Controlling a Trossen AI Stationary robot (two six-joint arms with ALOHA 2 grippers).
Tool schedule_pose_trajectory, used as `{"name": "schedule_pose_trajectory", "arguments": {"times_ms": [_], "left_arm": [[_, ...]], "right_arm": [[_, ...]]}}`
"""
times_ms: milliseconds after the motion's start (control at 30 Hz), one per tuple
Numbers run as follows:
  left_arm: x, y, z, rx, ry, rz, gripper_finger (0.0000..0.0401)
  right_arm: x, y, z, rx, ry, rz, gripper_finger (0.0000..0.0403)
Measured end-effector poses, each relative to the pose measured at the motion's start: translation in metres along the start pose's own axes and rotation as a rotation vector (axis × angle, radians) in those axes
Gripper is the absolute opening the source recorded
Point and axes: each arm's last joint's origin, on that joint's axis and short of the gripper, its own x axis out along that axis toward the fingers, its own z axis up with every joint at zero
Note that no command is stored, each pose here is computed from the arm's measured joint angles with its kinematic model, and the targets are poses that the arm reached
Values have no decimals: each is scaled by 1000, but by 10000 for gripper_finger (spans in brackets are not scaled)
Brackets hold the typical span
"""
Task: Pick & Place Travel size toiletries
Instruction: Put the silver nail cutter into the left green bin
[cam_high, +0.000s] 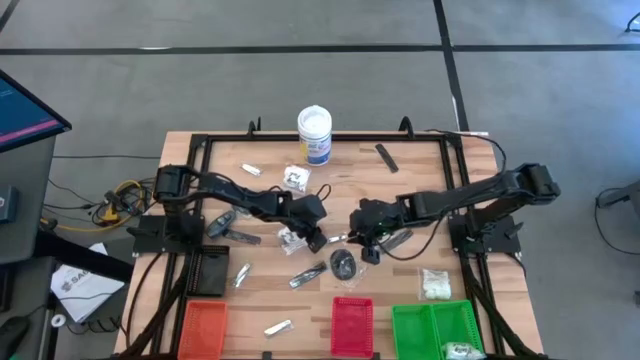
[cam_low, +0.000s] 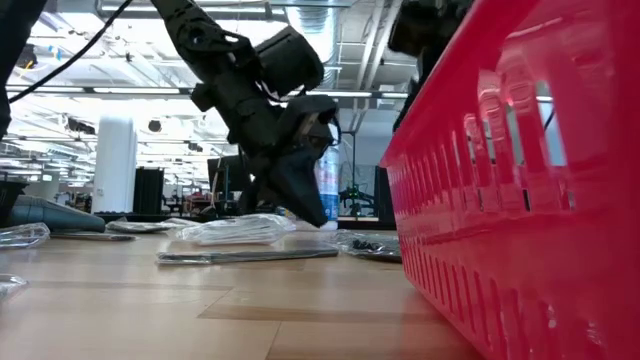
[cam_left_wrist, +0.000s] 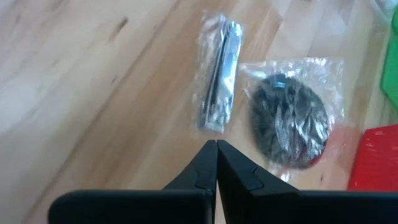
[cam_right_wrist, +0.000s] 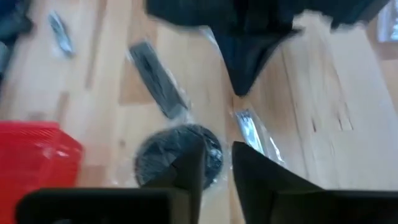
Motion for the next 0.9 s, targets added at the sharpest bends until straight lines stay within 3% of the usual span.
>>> {"name": "schedule_pose_trajectory", "arguments": {"times_ms": [267, 433, 733, 900], "left_arm": [[-13, -9, -17, -55, -26, 17, 0], [-39, -4, -42, -121, -105, 94, 0], [-96, 9, -76, -225, -293, 77, 0], [-123, 12, -83, -262, -425, 57, 0]], "right_arm": [[36, -4, 16, -132, 75, -23, 184], [55, -6, 24, -187, 140, -49, 221], [81, -28, 11, -208, 314, -76, 219], [86, -37, 12, -203, 306, -86, 205]]}}
